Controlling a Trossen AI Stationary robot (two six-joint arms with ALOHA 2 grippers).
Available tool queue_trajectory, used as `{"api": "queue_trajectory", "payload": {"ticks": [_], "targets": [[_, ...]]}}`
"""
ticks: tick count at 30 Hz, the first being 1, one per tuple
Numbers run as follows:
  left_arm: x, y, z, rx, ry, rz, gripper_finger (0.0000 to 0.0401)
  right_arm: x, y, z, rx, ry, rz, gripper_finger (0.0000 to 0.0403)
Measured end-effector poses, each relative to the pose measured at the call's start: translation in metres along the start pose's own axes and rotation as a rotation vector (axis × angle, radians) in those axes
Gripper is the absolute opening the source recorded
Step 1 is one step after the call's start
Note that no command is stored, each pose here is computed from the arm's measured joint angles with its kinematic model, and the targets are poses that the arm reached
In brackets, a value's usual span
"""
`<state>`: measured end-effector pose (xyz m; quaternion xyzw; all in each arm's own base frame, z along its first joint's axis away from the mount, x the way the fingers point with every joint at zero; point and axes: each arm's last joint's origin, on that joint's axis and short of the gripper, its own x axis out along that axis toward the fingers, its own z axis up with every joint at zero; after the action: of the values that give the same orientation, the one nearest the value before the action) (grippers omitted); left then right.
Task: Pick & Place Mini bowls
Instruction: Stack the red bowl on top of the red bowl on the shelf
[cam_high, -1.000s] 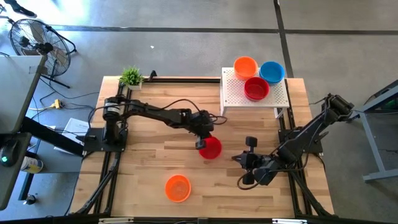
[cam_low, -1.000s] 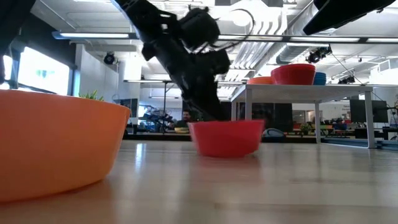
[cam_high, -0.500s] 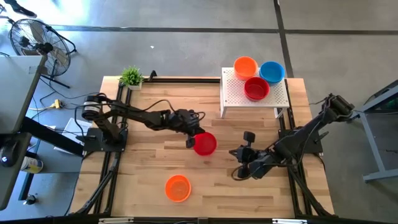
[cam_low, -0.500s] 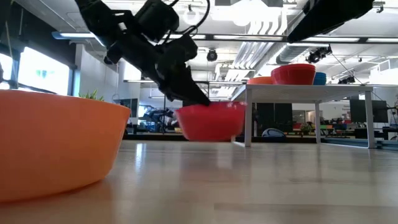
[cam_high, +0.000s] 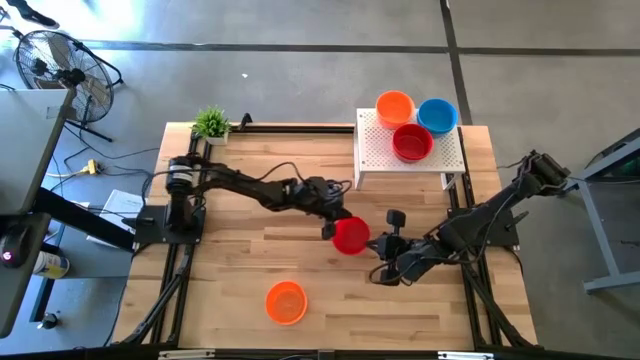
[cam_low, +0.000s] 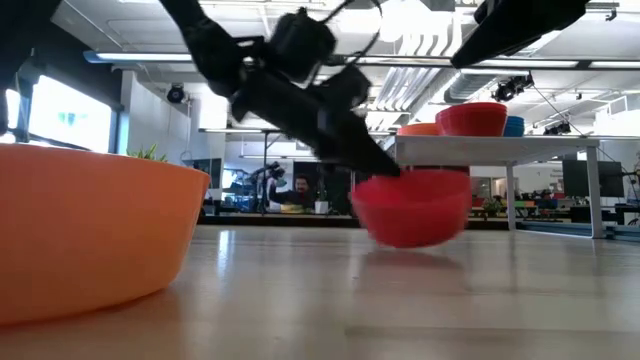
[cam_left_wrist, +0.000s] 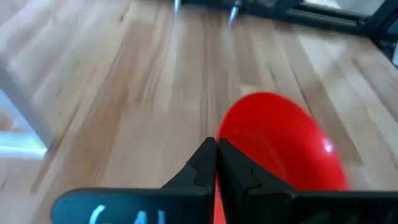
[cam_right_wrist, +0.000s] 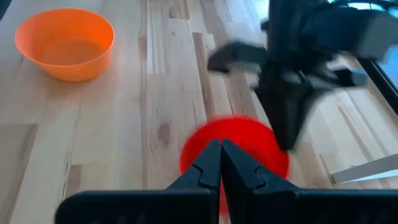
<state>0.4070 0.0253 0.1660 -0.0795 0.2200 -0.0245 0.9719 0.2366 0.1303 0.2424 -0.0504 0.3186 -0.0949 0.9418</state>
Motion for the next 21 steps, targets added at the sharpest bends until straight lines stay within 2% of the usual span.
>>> {"api": "queue_trajectory", "payload": {"ticks": [3, 9, 12, 17, 21], "targets": [[0.016, 0.002, 0.004, 0.005, -0.017, -0.002, 0.0, 0.0, 0.0, 0.0, -0.001, 0.001, 0.001, 0.0], [0.022, 0.005, 0.01, 0.008, 0.007, 0.019, 0.001, 0.0, 0.0, 0.0, -0.001, 0.003, 0.004, 0.0], [0.027, 0.008, -0.005, 0.017, 0.082, 0.016, 0.0026, 0.0, 0.0, 0.0, -0.002, 0.003, 0.004, 0.0], [0.025, 0.005, 0.004, 0.047, 0.045, -0.019, 0.0072, 0.0, 0.0, 0.0, -0.002, 0.004, 0.005, 0.0], [0.023, 0.006, 0.001, 0.077, 0.074, 0.021, 0.009, 0.0, 0.0, 0.0, -0.009, 0.004, 0.005, 0.0]]}}
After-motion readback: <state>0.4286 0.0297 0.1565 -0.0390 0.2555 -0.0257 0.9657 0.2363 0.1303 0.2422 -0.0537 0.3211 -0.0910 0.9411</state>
